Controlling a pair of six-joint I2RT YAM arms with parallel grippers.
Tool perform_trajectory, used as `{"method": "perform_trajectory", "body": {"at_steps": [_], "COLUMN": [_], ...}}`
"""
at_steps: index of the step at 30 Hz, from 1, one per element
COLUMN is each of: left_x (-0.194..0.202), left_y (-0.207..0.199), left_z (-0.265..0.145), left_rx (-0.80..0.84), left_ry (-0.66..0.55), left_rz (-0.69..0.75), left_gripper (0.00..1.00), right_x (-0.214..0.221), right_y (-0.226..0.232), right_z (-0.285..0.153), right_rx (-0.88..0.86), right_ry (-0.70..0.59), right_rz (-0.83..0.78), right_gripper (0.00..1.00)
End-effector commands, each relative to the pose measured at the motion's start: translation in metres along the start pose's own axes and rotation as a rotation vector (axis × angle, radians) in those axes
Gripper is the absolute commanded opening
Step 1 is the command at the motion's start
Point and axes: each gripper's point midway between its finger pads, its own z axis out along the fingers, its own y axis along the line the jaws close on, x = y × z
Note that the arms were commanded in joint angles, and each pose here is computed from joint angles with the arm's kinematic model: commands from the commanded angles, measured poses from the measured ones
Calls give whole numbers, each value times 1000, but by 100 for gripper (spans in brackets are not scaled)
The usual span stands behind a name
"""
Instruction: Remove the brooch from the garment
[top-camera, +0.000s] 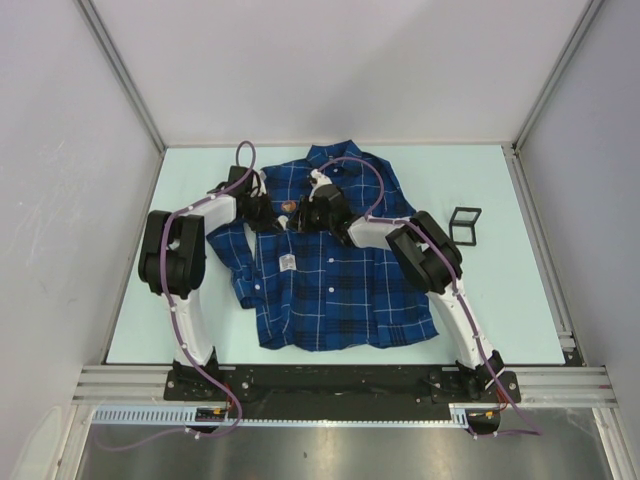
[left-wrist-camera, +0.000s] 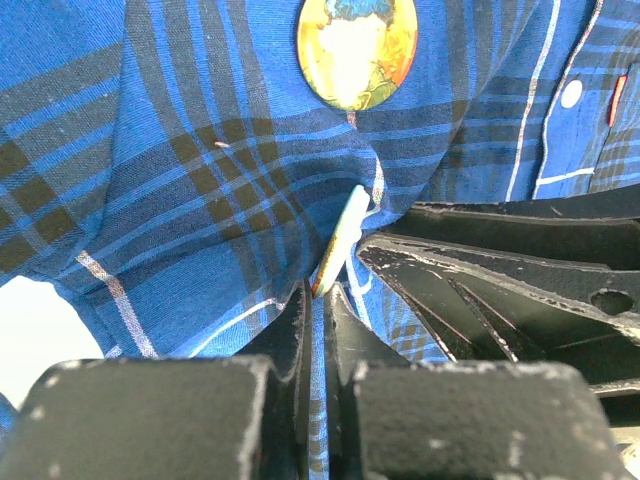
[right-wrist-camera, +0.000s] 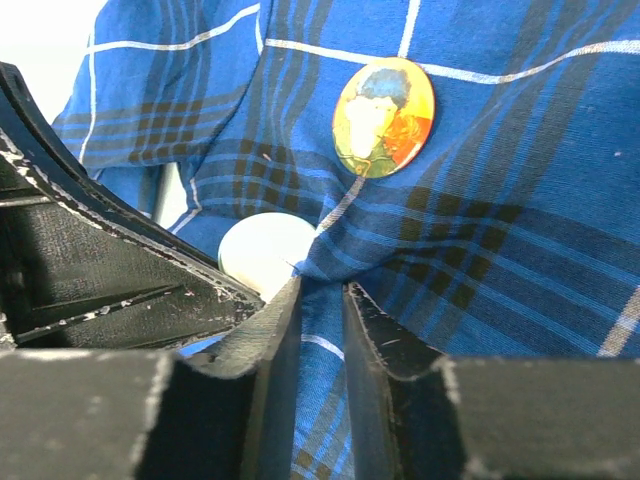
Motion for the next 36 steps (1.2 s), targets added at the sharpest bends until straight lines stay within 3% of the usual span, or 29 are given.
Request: {"method": "perform_trajectory", "body": {"at_steps": [1,7,15,24,32,35,36], "left_x": [-12,-7,-3,-3,-4,-1,-1], "left_y": [-6,0,3,-2,-5,-2,-3], "left_z": [2,2,2,0,-2,-1,0], "left_rx": [25,-15,-43,-18,-5,-9,-10], "left_ry": [-27,-3,10,8,6,13,13], "left_rz": [-14,-62,-104,-114,-100,-105,-103], "left_gripper": [0,0,0,0,0,0,0], "right_x": [-39,-47,-34,-14,-12,-23,-28], "right_y": [22,25,27,28,30,36,40], "right_z": [-12,-2,6,11,10,5,2], "right_rx": [4,6,10,65,73,54,45], "right_ry": [-76,-67,-62,-51,-65,-80,-84], "right_rz": [-62,-99,-100,-188,-223,-235,-240], "right_gripper": [29,32,15,8,7,10,15]}}
